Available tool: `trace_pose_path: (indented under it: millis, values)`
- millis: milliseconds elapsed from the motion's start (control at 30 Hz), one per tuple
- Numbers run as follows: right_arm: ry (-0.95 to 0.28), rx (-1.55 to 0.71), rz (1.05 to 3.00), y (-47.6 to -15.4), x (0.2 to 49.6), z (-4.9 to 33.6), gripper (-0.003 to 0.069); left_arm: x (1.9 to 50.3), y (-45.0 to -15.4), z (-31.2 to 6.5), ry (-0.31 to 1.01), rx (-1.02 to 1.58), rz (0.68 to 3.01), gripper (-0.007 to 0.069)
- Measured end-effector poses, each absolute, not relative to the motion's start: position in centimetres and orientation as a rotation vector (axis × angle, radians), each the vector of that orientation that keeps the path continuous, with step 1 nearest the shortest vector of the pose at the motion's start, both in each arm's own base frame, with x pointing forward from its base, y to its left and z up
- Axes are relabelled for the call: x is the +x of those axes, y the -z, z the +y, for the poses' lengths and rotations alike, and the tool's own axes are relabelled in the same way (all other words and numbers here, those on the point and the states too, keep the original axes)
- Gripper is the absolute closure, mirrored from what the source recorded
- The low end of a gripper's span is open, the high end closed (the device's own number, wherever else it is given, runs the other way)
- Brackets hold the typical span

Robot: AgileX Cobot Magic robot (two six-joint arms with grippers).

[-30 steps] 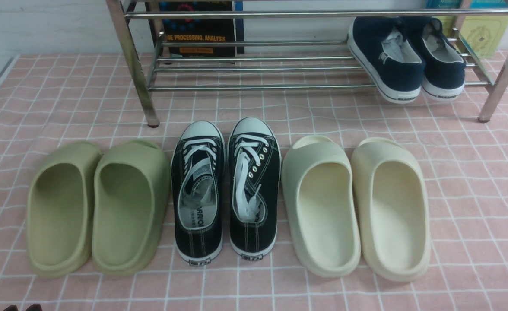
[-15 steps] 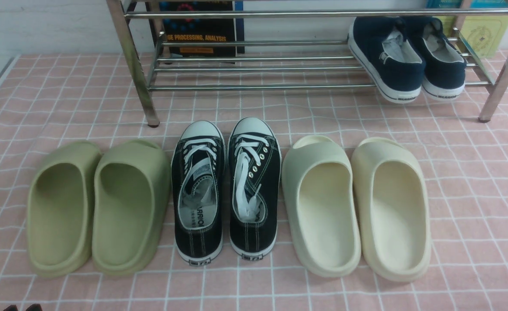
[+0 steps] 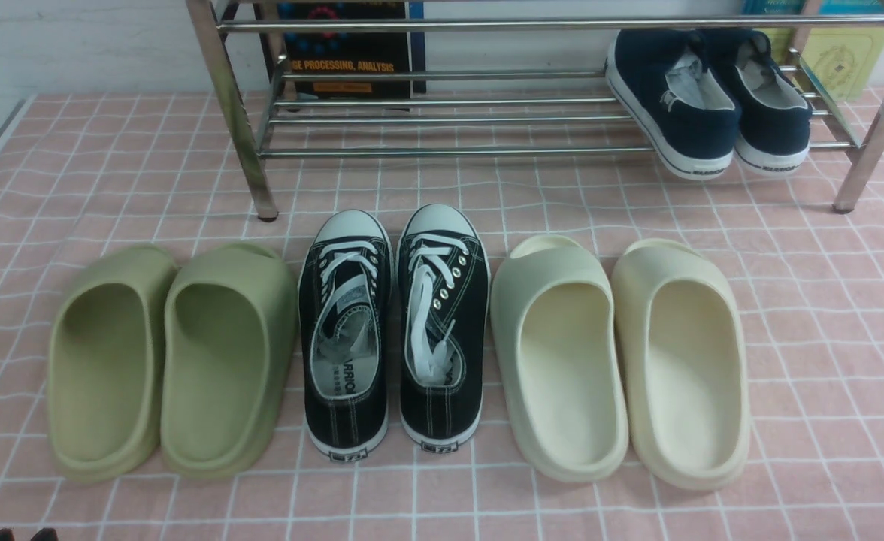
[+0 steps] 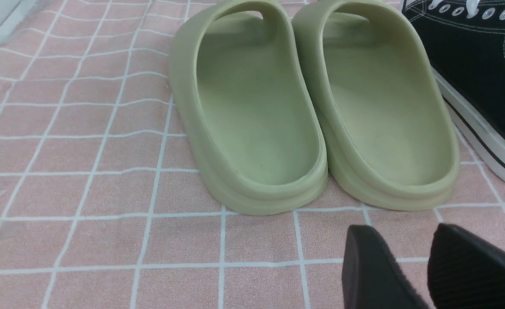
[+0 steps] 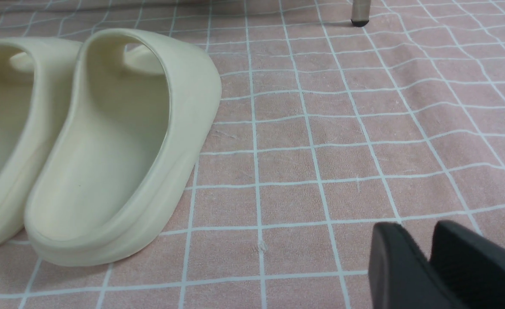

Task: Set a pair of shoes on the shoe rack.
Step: Use the left arm to grab the shoe closest to it

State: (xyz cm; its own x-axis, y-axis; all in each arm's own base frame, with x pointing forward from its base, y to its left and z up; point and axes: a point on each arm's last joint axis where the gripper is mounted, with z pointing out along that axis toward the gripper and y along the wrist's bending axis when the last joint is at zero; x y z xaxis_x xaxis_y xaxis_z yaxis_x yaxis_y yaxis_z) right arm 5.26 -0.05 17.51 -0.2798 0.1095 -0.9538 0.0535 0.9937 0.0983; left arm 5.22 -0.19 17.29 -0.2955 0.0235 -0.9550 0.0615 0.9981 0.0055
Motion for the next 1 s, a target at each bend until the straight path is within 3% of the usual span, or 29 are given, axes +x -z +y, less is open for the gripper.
trace_pose_path:
  millis: [267,700,867,933,1000]
  values:
    - [-0.054,0.118,1.855,-17.5,5.3,0.0,0.0503,5.5,-18.1,-0.3,0.047,0.068,1.753,0.0386]
    - [-0.054,0.118,1.855,-17.5,5.3,0.0,0.0484,4.0,-24.9,-0.8,0.133,0.074,0.976,0.0386]
    - [-0.054,0.118,1.855,-17.5,5.3,0.0,0.0479,3.3,-26.0,-0.6,0.255,-0.003,0.840,0.0393]
    - [-0.054,0.118,1.855,-17.5,5.3,0.0,0.0475,3.2,-26.9,-0.4,0.330,-0.061,0.856,0.0417]
    - [-0.054,0.118,1.855,-17.5,5.3,0.0,0.0472,2.7,-29.8,-0.1,0.383,-0.124,0.923,0.0498]
